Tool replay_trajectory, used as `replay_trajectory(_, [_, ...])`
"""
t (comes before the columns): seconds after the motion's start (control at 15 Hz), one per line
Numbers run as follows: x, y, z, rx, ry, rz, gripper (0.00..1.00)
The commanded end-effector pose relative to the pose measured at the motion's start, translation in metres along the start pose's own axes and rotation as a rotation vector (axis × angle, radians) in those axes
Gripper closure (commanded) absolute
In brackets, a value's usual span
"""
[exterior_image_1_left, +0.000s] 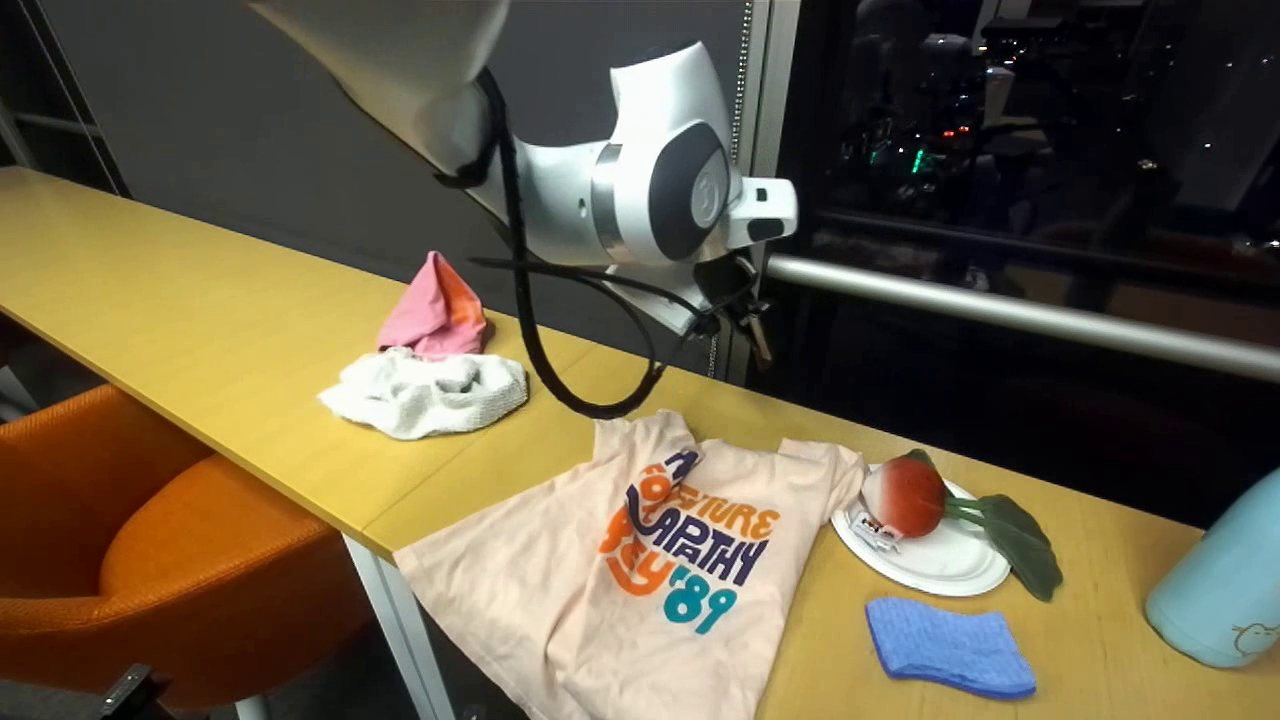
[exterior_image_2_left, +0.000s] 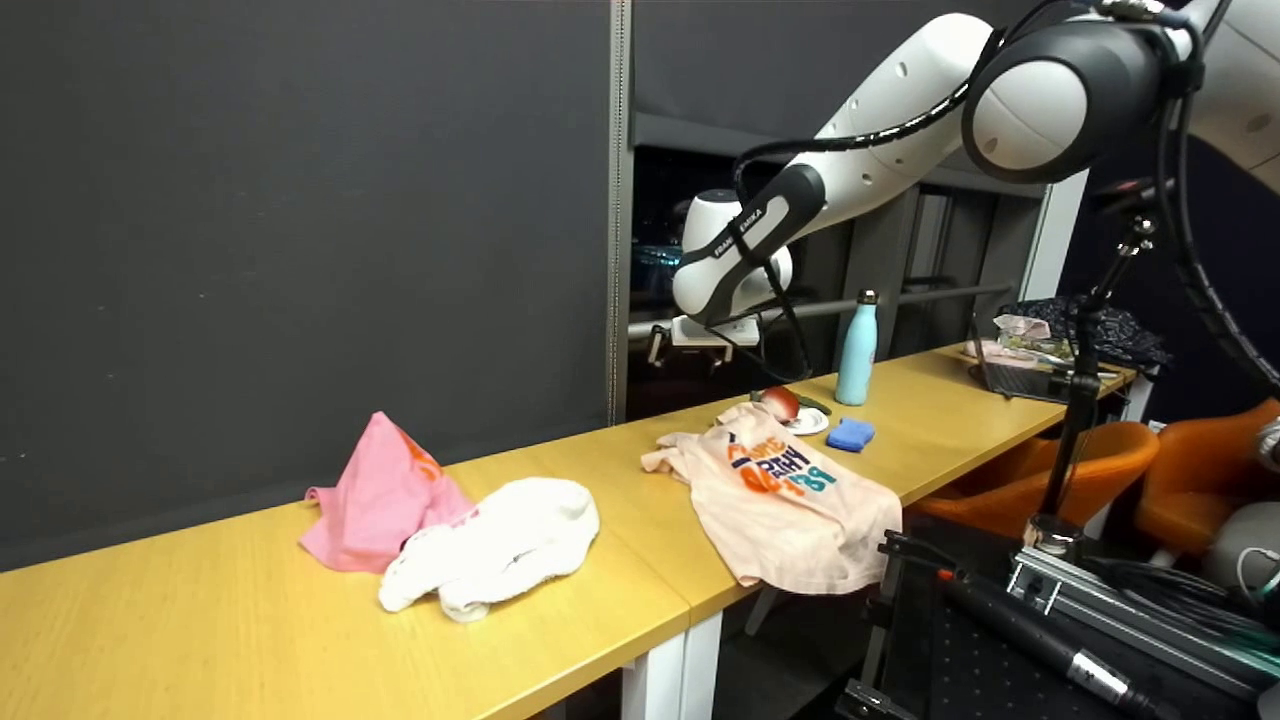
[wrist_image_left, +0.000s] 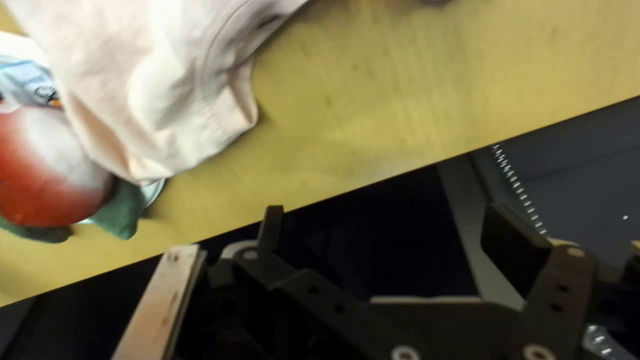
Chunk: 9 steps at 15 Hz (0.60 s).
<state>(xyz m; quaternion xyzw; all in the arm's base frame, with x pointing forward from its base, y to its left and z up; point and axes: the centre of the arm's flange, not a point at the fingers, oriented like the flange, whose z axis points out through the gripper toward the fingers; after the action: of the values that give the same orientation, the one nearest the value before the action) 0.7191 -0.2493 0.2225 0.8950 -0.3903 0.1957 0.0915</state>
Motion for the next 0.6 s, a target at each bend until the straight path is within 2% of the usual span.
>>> replay_trajectory(0.0, [-0.047,-0.020,-0.019,0.087,-0.056,-0.041,0.00])
replay_trajectory(0.27, [-0.088,-0.043,-0.022,0.140,-0.102,-0.097,0.00])
replay_trajectory(0.53, [-0.123,-0.052,-0.013,0.150,-0.155,-0.138,0.00])
